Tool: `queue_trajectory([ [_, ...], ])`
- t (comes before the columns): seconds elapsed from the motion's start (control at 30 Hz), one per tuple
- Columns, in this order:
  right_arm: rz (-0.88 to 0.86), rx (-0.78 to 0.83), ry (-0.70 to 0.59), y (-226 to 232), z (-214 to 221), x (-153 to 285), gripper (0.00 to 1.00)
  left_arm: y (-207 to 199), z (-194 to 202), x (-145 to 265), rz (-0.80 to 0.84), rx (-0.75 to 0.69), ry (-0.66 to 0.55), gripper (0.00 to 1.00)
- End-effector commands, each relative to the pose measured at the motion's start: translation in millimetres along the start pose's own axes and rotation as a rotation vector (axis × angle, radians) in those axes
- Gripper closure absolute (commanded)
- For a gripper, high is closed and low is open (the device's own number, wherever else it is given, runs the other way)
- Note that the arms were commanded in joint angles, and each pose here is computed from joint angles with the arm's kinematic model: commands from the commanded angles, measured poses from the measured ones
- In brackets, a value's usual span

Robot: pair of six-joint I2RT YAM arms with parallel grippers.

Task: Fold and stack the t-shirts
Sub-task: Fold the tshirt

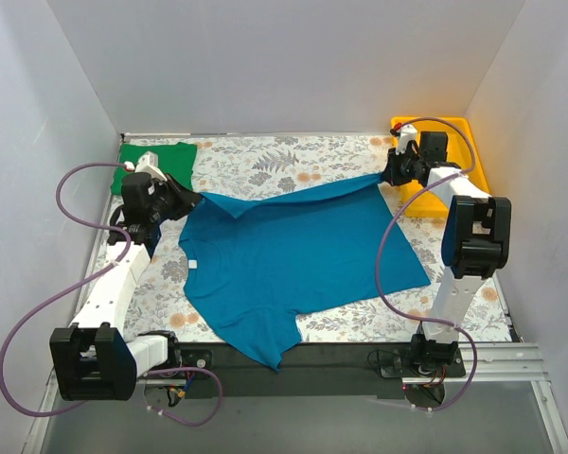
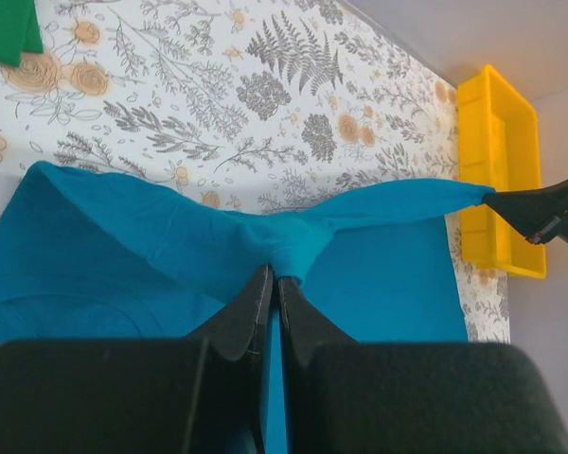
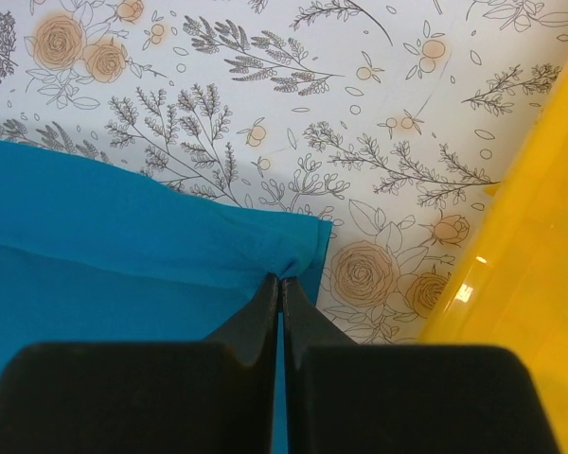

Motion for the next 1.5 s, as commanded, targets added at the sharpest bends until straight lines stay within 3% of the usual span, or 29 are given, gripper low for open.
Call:
queue_trajectory([
  [0.0,-0.001,0.045,-0.05,7.8,-16.1,18.2,0.99,-0.5,3.3,8.0,-0.004,-0.012,0.002,1.0],
  [1.33,0.057,0.085,0.002,5.6,18.1,43.0,0.99,0.0,42.3,31.2,0.051,0.057,0.08,1.0],
  [1.4,0.04,0.099,-0.003,9.2,15.9,47.3,0.88,-0.7,45.4,32.5,0.062,0.069,0.091,1.0],
  [1.43,0.025,0.101,-0.002,12.0,15.7,49.7,0.78,-0.9,45.8,32.4,0.065,0.072,0.093,1.0],
  [1.47,0.021,0.105,-0.005,13.5,14.5,51.7,0.63,-0.8,47.2,32.5,0.067,0.076,0.098,1.0],
])
Point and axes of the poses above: each gripper's point midway between its finger pads, its own x axis back along the fingers, its own y axis along the line the jaws close on, z = x × y, the point moved 8 cm from there along x, back along the fingers, and after that the axes turned 11 degrees about -x, right-handed, at the moved point
